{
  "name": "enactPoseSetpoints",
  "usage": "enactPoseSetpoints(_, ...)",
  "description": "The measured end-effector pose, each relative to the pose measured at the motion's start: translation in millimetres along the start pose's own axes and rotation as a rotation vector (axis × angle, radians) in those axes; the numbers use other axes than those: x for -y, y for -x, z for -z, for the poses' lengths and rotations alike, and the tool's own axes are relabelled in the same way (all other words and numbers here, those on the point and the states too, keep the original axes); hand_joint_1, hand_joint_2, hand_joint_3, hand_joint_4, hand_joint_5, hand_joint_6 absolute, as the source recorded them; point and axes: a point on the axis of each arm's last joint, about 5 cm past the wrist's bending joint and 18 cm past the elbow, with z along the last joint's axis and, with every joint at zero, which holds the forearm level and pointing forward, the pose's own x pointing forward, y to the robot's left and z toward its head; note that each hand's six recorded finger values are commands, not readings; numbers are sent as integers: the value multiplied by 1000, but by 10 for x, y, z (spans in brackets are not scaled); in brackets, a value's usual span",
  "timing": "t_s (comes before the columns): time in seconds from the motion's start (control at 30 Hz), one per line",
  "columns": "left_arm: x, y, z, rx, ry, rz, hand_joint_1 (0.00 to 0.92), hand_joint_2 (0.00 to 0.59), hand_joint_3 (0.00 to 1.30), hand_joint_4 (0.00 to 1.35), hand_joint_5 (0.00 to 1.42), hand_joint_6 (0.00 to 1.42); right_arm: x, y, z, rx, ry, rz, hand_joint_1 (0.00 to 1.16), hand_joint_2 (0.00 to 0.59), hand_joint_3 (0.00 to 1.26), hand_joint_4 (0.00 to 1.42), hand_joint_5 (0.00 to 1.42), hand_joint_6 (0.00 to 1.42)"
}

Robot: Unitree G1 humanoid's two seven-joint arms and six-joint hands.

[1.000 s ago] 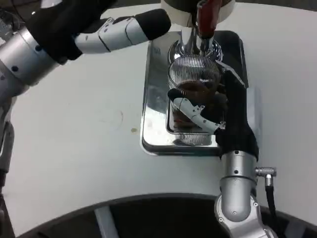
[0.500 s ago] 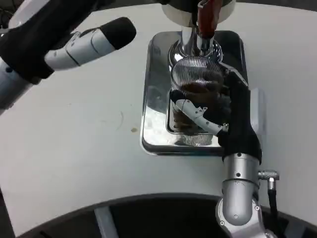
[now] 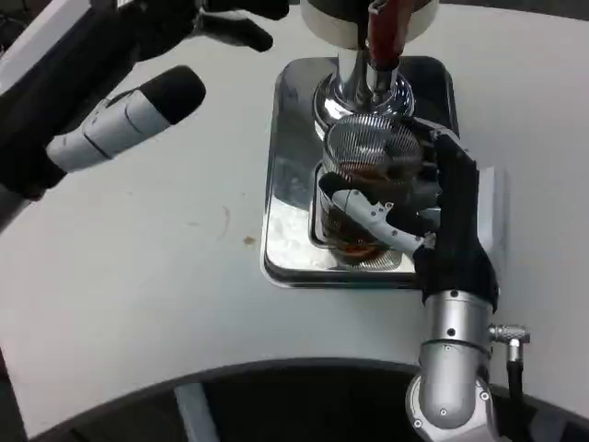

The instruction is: Grasp the cup under the faucet to collect the drink, then remove the cup.

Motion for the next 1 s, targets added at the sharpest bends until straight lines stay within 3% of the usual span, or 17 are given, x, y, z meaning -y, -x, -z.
enactPoseSetpoints(0.37, -26, 49, -4, -14, -9, -13, 0, 145, 211, 279, 354, 317, 32, 15, 1, 26, 37, 13, 947, 156, 634, 789, 1024, 986)
enactPoseSetpoints(0.57, -12, 103, 10, -34, -3, -20, 0, 146, 214, 279, 354, 319, 99, 29, 20, 45, 66, 27, 951, 145, 673, 831, 1055, 1040)
enactPoseSetpoints(0.83, 18, 171, 30, -61, 8, -37, 0, 146, 221, 280, 354, 321, 188, 38, -30, 79, 58, 48, 955, 135, 712, 860, 1081, 1096)
enactPoseSetpoints(1.0, 50, 234, 49, -86, 18, -44, 0, 146, 222, 280, 354, 321, 251, 66, -22, 79, 59, 52, 959, 129, 729, 873, 1095, 1124)
